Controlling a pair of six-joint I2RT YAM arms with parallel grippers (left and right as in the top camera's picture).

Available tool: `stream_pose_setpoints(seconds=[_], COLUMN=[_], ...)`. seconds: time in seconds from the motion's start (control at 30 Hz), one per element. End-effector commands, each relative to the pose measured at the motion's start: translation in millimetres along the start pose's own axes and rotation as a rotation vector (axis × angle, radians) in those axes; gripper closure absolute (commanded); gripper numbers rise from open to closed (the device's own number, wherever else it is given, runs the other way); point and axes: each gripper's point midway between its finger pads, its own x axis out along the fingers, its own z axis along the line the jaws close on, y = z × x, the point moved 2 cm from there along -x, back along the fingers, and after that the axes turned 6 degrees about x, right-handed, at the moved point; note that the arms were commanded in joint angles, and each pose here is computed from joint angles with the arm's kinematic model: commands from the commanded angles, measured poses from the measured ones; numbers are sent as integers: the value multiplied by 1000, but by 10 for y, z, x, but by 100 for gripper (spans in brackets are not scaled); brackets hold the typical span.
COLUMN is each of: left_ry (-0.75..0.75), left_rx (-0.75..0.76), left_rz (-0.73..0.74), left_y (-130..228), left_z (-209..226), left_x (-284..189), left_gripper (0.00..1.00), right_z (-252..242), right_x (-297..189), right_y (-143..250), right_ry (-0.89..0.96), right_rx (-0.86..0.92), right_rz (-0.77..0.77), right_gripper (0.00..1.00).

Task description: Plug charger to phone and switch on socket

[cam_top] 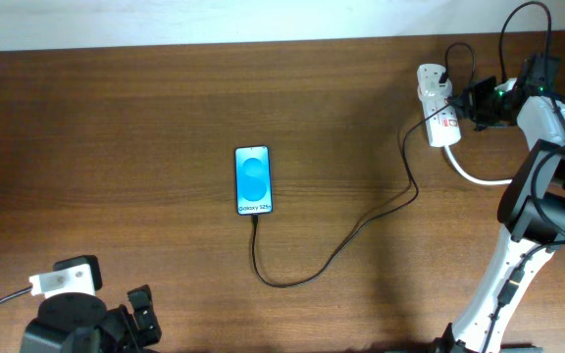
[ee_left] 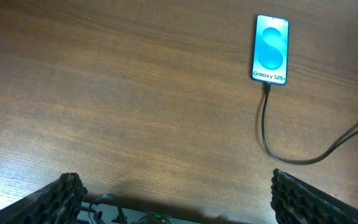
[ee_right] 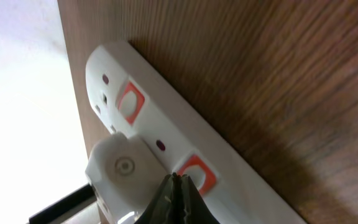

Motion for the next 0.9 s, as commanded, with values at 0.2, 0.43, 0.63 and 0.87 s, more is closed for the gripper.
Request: stream_pose_setpoints(seconds=[0.2, 0.43, 0.63, 0.87], left_ry=[-10, -10, -10, -10], left_rx=[-5, -5, -5, -5], left_rz=[-6, -6, -6, -6], left_y=[1, 1, 1, 1], left_z=[18, 18, 18, 18], left_x=[0, 0, 0, 0], left_gripper=[1, 1, 1, 1], right_z=[-202, -292, -598, -724], right_x=[300, 407, 444, 608], right_y=[104, 258, 281, 355], right_ry=[58, 147, 358, 417], right_rx=[25, 23, -26, -110], right_rz=[40, 32, -72, -68], right_gripper=[96, 96, 96, 96])
